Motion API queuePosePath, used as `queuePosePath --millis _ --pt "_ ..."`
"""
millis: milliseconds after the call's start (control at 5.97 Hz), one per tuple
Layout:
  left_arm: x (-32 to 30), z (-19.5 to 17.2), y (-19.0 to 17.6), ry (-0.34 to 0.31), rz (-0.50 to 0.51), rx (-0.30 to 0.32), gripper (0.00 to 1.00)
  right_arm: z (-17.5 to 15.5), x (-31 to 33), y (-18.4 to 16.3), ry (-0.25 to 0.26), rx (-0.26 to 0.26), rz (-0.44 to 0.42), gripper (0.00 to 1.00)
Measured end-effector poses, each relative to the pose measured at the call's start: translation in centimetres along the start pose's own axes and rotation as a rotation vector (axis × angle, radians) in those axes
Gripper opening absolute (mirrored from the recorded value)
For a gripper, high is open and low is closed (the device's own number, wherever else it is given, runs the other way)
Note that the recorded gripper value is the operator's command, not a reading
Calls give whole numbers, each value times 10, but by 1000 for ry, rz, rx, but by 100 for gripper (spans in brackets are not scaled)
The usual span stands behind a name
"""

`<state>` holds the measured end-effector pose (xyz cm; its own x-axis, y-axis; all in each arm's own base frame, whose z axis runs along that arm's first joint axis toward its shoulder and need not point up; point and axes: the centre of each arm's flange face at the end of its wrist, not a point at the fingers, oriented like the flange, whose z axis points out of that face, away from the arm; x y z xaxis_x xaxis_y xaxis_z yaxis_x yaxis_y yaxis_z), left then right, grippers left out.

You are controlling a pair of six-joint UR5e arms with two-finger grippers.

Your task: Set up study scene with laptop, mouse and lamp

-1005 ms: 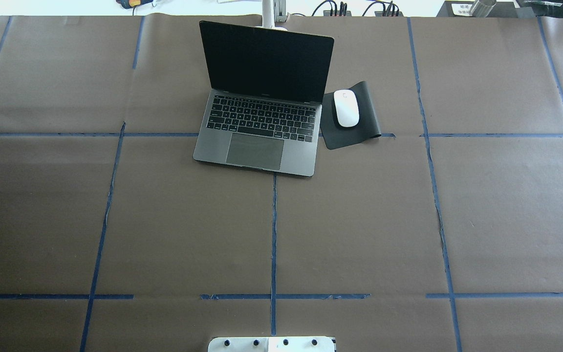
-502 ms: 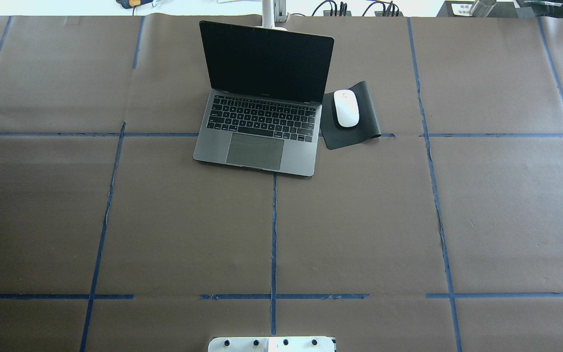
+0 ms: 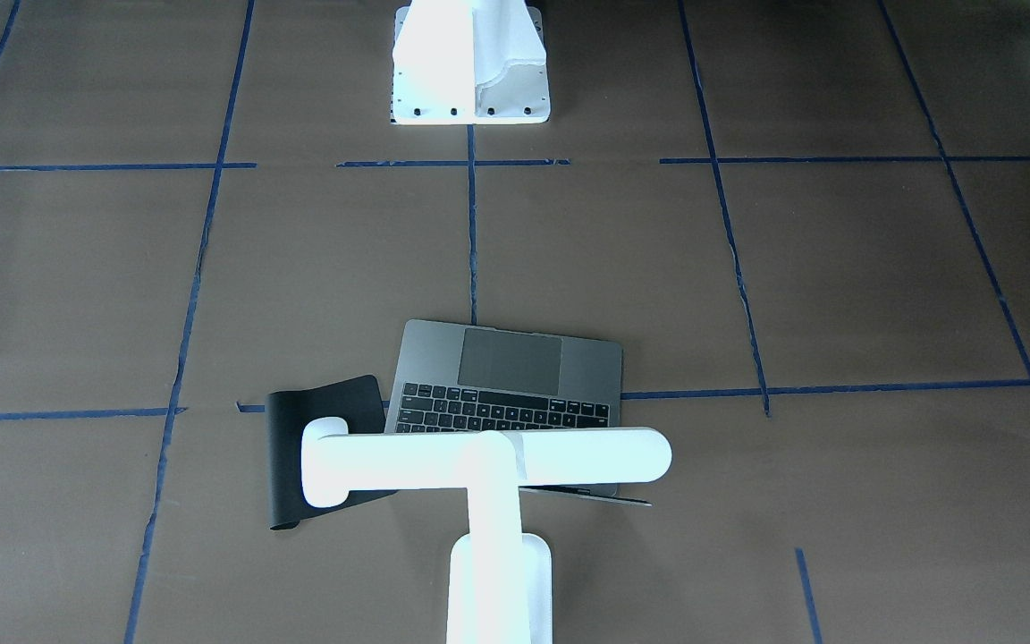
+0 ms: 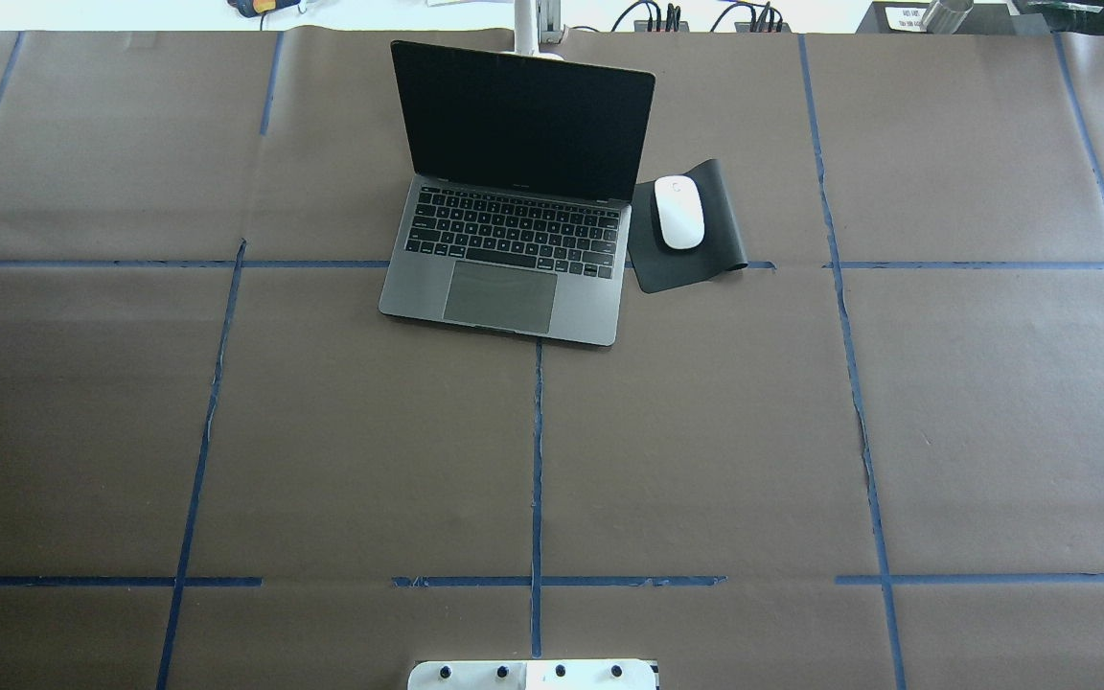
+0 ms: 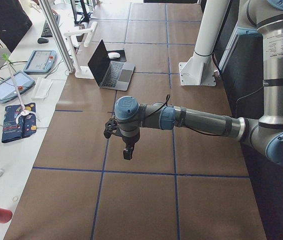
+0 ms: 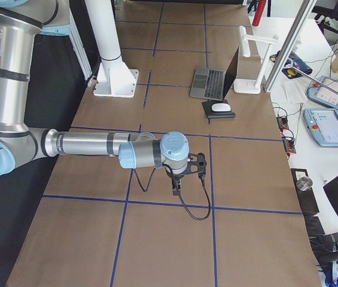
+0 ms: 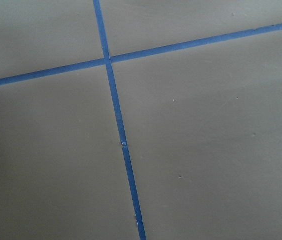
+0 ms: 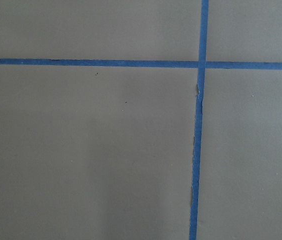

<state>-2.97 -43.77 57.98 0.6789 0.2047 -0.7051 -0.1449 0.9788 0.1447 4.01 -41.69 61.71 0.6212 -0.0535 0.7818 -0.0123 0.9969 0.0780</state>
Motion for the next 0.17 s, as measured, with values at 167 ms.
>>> queuePosePath --millis 167 --pt "1 0 0 0 2 -1 100 -1 -1 -1 -4 1 -2 100"
